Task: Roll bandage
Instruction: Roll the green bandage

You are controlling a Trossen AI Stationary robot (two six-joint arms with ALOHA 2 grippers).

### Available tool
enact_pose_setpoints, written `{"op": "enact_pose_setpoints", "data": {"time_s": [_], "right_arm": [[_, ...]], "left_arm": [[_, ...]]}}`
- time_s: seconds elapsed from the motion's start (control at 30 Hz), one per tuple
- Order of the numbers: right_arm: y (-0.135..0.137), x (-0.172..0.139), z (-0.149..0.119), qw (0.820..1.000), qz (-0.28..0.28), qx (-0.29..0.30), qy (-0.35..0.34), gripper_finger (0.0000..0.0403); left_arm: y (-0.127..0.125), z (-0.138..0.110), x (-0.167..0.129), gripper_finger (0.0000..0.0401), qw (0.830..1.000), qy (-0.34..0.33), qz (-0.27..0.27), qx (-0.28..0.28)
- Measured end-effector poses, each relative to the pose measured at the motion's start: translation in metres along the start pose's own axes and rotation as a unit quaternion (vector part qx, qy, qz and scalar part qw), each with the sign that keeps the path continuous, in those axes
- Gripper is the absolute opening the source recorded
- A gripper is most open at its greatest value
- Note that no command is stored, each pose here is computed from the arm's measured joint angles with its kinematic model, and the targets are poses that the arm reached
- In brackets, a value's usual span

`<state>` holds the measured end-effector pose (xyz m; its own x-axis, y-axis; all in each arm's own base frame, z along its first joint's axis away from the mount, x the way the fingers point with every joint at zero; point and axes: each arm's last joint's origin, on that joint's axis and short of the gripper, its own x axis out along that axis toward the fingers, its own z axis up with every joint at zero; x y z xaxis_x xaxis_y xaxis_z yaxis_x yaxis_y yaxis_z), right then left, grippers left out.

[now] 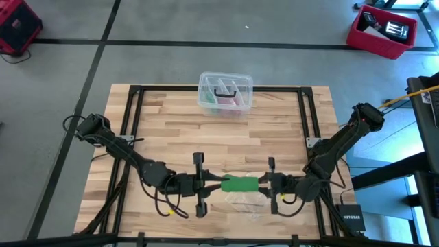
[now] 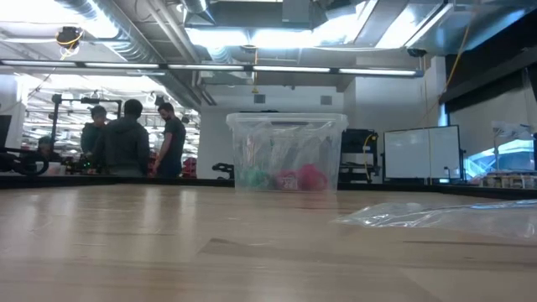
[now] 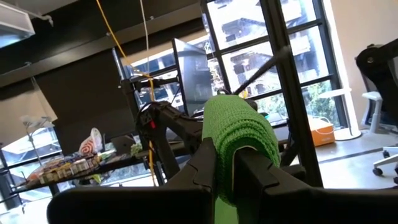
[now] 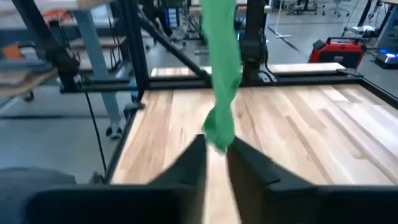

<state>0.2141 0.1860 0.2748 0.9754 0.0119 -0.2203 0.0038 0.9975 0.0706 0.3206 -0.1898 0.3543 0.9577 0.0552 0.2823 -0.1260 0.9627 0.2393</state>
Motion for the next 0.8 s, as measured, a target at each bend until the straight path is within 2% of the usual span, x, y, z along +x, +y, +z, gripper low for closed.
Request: {"op": "enact_pose_setpoints", "data": {"time_s": [0.1, 0.37, 0.57, 0.7, 0.8], "right_arm": [[-0.001, 0.000, -0.003, 1.000, -0.003, -0.010, 0.012, 0.0012], [-0.001, 0.000, -0.002, 1.000, -0.008, 0.002, 0.006, 0.0008], [0.002, 0.000, -0.006, 0.997, 0.048, 0.042, 0.040, 0.0009], [0.003, -0.006, 0.000, 0.991, 0.120, 0.024, 0.048, 0.0009], [0.002, -0.010, 0.006, 0.988, 0.142, 0.037, 0.044, 0.0009]], "left_arm": [[-0.001, 0.000, -0.001, 0.0021, 1.000, 0.000, -0.002, -0.001], [-0.004, 0.002, -0.003, 0.0021, 1.000, -0.002, -0.006, -0.002], [-0.004, 0.002, -0.003, 0.0021, 1.000, -0.003, -0.006, 0.005], [-0.004, 0.002, -0.003, 0.0021, 1.000, -0.003, -0.006, 0.005], [-0.005, 0.003, -0.004, 0.0021, 1.000, -0.005, -0.007, 0.003]]}}
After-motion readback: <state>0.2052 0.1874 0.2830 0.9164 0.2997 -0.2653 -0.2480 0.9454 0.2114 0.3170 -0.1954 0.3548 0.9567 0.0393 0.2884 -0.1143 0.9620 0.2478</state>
